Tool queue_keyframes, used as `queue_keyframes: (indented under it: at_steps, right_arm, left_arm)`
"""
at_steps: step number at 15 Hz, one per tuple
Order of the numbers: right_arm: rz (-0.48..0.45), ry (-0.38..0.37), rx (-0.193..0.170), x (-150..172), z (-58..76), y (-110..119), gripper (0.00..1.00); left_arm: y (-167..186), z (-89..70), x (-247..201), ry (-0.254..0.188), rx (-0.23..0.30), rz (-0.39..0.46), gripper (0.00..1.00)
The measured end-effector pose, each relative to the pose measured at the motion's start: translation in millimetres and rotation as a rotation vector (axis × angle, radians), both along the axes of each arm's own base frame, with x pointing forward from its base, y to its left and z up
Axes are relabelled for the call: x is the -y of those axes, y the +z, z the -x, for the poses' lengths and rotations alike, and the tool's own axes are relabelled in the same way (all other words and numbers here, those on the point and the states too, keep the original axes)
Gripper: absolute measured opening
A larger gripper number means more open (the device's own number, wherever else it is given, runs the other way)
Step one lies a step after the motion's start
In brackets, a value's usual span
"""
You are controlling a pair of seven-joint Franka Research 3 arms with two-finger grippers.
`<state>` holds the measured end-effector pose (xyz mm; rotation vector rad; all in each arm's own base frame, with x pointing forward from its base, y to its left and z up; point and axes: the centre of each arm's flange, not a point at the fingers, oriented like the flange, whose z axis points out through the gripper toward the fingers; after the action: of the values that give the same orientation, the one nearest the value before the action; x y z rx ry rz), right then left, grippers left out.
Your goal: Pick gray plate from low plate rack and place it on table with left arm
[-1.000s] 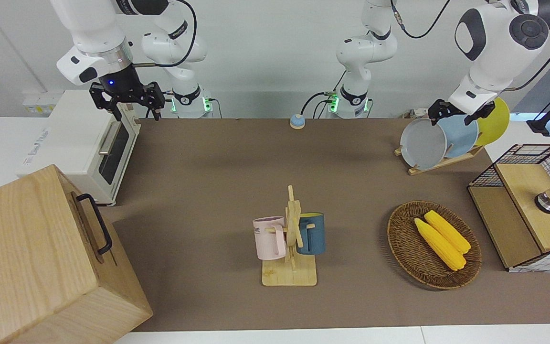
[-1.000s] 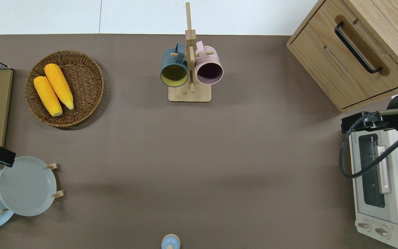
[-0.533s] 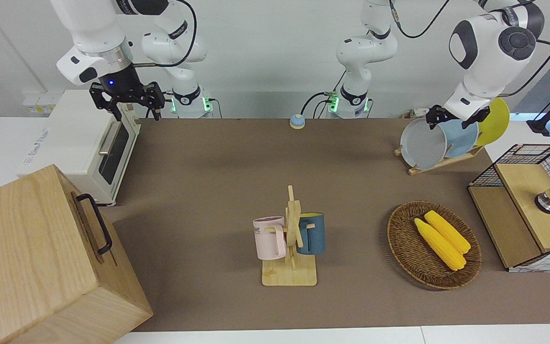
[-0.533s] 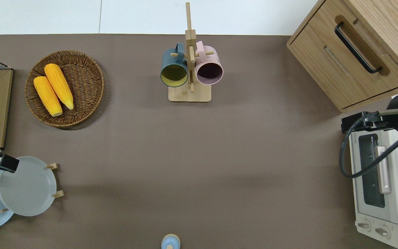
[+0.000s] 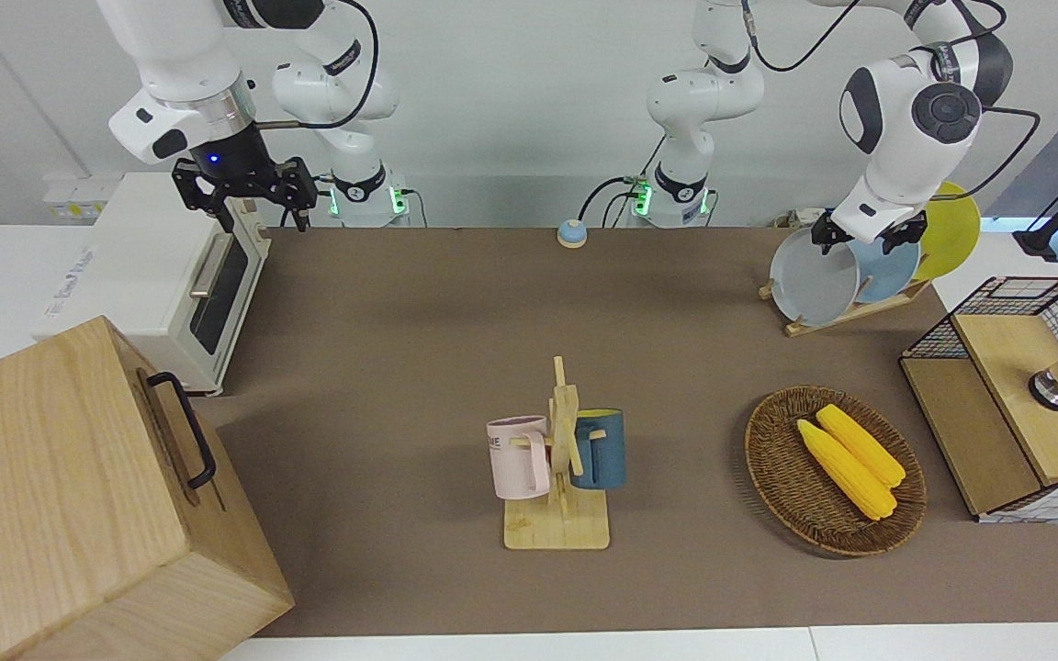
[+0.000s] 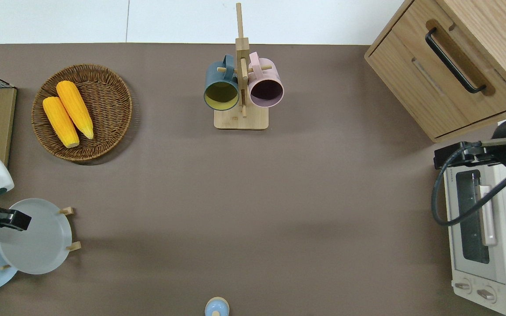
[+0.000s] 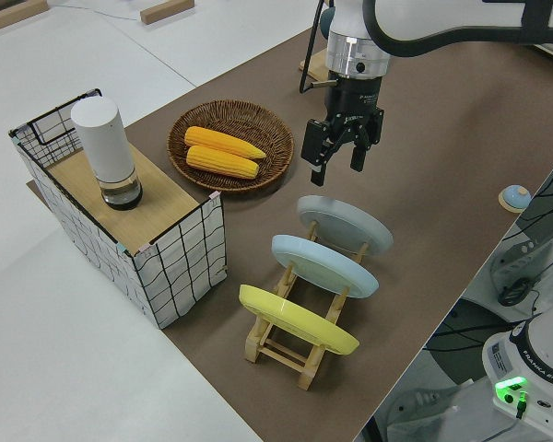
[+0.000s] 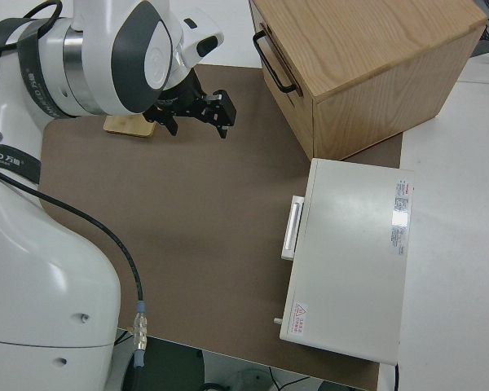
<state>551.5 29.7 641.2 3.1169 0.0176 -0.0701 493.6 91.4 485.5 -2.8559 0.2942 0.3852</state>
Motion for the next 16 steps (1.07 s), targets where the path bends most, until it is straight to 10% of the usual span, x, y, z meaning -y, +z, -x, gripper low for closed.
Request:
queue_keyframes:
  at_steps: [16]
  right_arm:
    - [0.0, 0.0, 0.0, 0, 0.0, 0, 0.99]
  left_arm:
    - [-57, 24.0, -42, -0.003, 0.028, 0.032, 0.99]
